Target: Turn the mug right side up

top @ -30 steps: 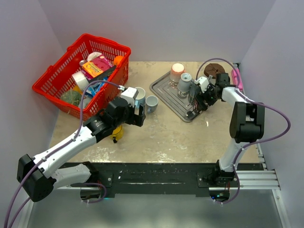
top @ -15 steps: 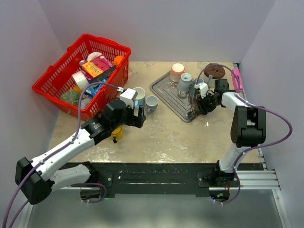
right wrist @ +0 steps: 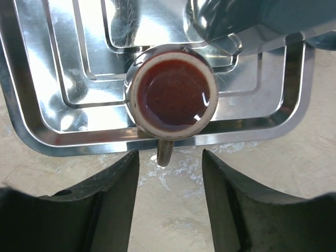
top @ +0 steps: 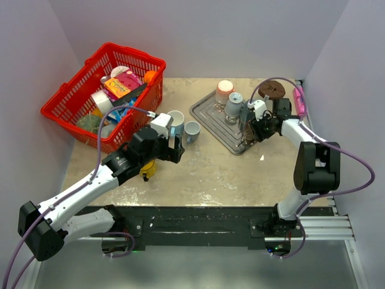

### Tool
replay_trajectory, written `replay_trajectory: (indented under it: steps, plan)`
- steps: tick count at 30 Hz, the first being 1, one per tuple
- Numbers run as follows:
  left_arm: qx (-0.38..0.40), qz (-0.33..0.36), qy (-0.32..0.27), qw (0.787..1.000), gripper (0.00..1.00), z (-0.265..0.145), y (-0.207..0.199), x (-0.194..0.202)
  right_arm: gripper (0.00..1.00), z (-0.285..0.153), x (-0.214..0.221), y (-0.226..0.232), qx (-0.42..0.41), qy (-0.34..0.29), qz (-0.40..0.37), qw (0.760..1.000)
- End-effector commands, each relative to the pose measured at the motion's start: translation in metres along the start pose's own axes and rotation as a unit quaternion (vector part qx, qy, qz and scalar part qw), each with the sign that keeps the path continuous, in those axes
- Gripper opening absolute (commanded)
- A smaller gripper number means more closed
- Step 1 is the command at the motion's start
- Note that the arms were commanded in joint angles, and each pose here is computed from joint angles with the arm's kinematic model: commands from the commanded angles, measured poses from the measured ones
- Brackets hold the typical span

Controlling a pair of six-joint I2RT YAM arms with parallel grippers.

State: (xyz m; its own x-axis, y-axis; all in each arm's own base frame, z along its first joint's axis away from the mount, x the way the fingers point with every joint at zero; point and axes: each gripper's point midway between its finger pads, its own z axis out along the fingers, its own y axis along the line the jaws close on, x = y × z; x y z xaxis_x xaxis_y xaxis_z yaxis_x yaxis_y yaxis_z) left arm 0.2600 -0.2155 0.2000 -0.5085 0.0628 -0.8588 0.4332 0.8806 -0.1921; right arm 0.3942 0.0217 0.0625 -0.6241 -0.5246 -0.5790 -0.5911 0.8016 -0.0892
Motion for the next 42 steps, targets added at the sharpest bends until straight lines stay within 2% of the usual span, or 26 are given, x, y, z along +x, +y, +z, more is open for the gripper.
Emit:
replay_trajectory:
  steps: [1, 11, 14, 17, 22, 23, 25, 27, 32, 35, 36, 39, 41, 42]
  plan:
    - [0.01, -0.001, -0.023, 1.0, 0.99, -0.001, -0.003, -0.01, 0.52, -0.003, -0.014, -0.011, 0.031, -0.025, -0.007, 0.999]
    - [0.008, 0.0, -0.013, 1.0, 0.99, 0.003, -0.003, -0.006, 0.45, 0.007, -0.012, -0.01, 0.029, -0.023, -0.007, 0.999]
    - [0.008, 0.0, -0.012, 1.0, 0.99, 0.004, -0.003, -0.005, 0.4, 0.01, -0.008, -0.009, 0.024, -0.016, -0.002, 1.0]
    - [0.008, 0.001, -0.011, 1.0, 0.99, 0.005, -0.003, -0.005, 0.3, 0.015, -0.01, -0.005, 0.028, -0.009, -0.01, 1.0]
    - [0.01, 0.003, -0.009, 1.0, 0.99, 0.007, -0.004, -0.004, 0.26, 0.019, -0.008, -0.001, 0.025, -0.003, -0.008, 1.0]
    - [0.01, 0.002, -0.009, 1.0, 0.99, 0.007, -0.004, -0.005, 0.22, 0.019, -0.01, -0.002, 0.028, -0.005, -0.009, 1.0]
    - [0.01, 0.002, -0.009, 1.0, 0.99, 0.007, -0.005, -0.005, 0.03, 0.018, -0.013, -0.004, 0.036, -0.01, -0.011, 0.999]
    - [0.009, 0.002, -0.008, 1.0, 0.99, 0.007, -0.004, -0.004, 0.0, 0.015, -0.018, -0.009, 0.051, -0.02, -0.006, 0.998]
    - [0.011, 0.001, -0.012, 1.0, 0.99, 0.006, -0.005, -0.007, 0.0, 0.002, -0.045, -0.005, 0.044, -0.074, 0.014, 0.996]
    - [0.014, -0.001, -0.014, 1.0, 0.99, 0.004, -0.006, -0.009, 0.0, -0.008, -0.069, 0.007, 0.012, -0.119, 0.063, 0.991]
    - [0.015, -0.001, -0.017, 1.0, 0.99, 0.003, -0.007, -0.012, 0.0, -0.011, -0.076, 0.012, 0.001, -0.13, 0.099, 0.987]
    - [0.018, -0.001, -0.02, 1.0, 0.99, 0.0, -0.009, -0.015, 0.0, -0.022, -0.095, 0.036, -0.06, -0.177, 0.143, 0.972]
    - [0.017, -0.003, -0.024, 1.0, 0.99, -0.003, -0.008, -0.018, 0.0, -0.048, -0.125, 0.049, -0.091, -0.251, 0.139, 0.953]
    - [0.018, -0.003, -0.027, 0.999, 0.99, -0.005, -0.009, -0.021, 0.0, -0.052, -0.122, 0.061, -0.114, -0.262, 0.178, 0.942]
